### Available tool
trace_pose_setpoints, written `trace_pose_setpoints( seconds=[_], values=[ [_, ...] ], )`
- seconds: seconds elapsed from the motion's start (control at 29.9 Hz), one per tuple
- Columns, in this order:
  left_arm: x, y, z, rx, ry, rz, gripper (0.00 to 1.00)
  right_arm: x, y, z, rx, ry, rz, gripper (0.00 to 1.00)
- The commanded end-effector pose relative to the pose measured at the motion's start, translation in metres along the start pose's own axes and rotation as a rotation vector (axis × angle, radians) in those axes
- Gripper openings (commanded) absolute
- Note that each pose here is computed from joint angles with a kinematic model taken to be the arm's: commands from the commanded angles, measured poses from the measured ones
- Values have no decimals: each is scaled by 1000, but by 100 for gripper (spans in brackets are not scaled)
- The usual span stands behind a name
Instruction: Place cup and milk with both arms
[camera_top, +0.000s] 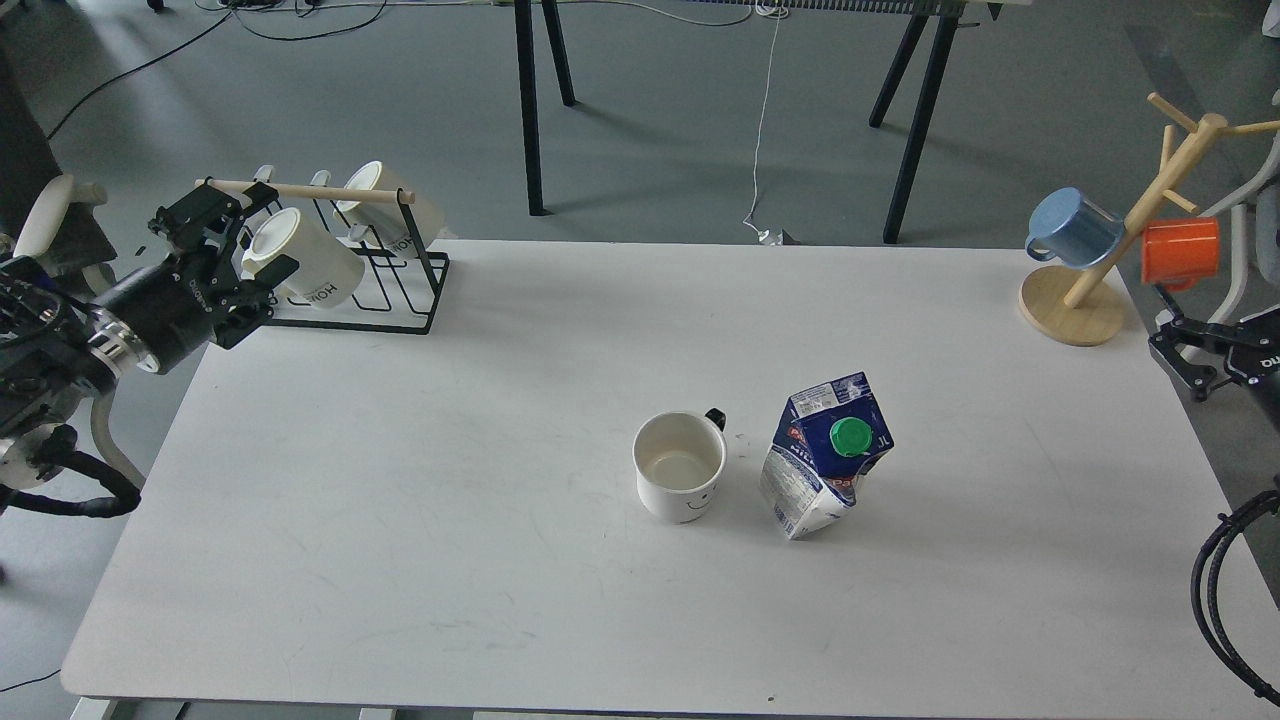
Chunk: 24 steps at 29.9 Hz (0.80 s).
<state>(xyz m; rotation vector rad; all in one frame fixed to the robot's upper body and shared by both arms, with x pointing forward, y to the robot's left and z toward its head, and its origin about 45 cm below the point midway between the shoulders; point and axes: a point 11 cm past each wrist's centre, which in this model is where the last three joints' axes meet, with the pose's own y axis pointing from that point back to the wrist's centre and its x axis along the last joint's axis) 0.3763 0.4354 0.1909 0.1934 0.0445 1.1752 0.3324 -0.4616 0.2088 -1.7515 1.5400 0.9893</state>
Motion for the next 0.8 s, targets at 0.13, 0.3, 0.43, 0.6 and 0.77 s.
trace_pose_setpoints(
  seconds=[0.13,0.3,0.43,0.6,0.77],
  values=[
    [0,0,0,-3,4,3,92,6,1,1,7,-9,16,99],
    [2,1,0,-3,7,10,92,6,-1,6,7,-23,11,99],
    [3,1,0,-4,11,14,92,5,-1,4,15,-25,8,99],
    [2,0,0,-6,13,11,92,5,-1,4,19,-27,7,99],
    [2,-1,1,-7,10,11,92,5,-1,2,25,-27,6,99]
  ],
)
